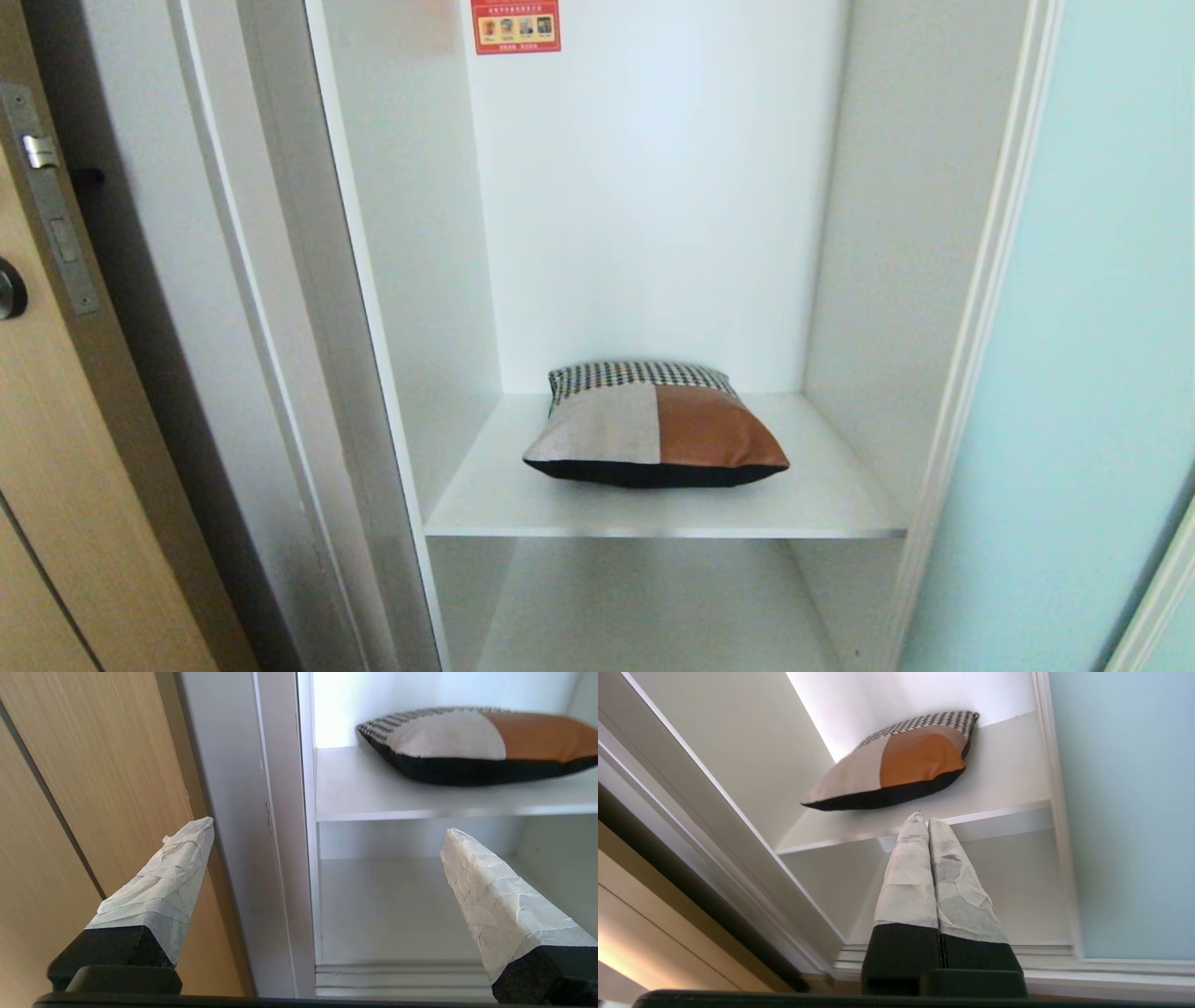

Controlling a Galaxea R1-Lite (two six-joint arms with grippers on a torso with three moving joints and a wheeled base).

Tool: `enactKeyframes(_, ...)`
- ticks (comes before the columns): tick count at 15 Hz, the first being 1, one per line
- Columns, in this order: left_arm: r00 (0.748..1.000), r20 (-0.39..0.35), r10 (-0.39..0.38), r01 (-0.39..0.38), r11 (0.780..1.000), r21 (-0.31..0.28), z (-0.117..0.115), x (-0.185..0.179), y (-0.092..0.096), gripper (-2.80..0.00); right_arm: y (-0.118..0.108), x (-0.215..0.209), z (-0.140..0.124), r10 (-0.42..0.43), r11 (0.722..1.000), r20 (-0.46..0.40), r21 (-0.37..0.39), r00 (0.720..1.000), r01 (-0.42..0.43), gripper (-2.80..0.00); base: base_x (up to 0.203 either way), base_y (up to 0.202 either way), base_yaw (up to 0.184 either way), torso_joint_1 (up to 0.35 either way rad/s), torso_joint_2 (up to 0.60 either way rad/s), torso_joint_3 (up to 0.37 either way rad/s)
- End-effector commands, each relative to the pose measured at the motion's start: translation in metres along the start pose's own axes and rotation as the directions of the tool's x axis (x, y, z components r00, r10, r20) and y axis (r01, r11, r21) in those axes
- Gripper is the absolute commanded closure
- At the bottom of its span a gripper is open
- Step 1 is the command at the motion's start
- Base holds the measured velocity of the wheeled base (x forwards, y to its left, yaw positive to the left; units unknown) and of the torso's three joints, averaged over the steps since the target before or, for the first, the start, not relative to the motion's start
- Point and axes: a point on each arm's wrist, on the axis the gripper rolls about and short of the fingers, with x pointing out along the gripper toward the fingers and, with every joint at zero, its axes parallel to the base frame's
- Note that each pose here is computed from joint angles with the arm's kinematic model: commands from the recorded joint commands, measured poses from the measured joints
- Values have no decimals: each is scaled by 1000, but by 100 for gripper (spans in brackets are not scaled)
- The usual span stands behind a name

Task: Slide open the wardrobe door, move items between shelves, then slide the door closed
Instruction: Close the door

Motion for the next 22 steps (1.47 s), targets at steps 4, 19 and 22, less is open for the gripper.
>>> enactKeyframes(4,1000,-4,0,0,1000,-1,-2,0,0,-280,-4,4,-7,-13,999,-35,-49,999,11,0,0,0,0,0,0,0)
enactKeyframes(19,1000,-4,0,0,1000,-1,-2,0,0,-280,-26,20,-49,-158,897,-16,-421,987,137,0,0,0,0,0,0,0)
enactKeyframes(22,1000,-4,1,-1,1000,-1,-2,0,0,-280,-34,15,-69,-201,831,58,-518,978,202,0,0,0,0,0,0,0)
